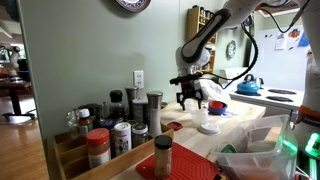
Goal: Put the transparent bowl upright and put the lid on it
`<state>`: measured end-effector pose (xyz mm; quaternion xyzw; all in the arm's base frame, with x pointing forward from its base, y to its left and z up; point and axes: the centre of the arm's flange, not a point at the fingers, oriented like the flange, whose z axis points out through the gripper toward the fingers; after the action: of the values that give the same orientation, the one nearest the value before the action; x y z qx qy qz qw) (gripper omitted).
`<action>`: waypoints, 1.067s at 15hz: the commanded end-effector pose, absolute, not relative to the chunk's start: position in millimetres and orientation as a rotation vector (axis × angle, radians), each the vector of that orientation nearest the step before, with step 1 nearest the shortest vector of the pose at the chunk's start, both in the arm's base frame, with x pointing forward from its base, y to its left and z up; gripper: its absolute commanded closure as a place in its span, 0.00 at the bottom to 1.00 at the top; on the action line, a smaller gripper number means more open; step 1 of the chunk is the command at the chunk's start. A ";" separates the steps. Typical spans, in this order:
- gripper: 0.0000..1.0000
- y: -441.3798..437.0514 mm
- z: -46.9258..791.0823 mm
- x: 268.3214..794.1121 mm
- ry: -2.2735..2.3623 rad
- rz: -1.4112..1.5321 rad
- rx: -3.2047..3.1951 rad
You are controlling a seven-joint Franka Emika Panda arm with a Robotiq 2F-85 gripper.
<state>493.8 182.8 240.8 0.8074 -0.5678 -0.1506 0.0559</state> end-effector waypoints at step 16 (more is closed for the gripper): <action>0.97 202.9 270.7 519.8 -1.746 -0.345 2.583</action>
<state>510.6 192.2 254.0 0.8230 -0.5511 -0.1351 0.0278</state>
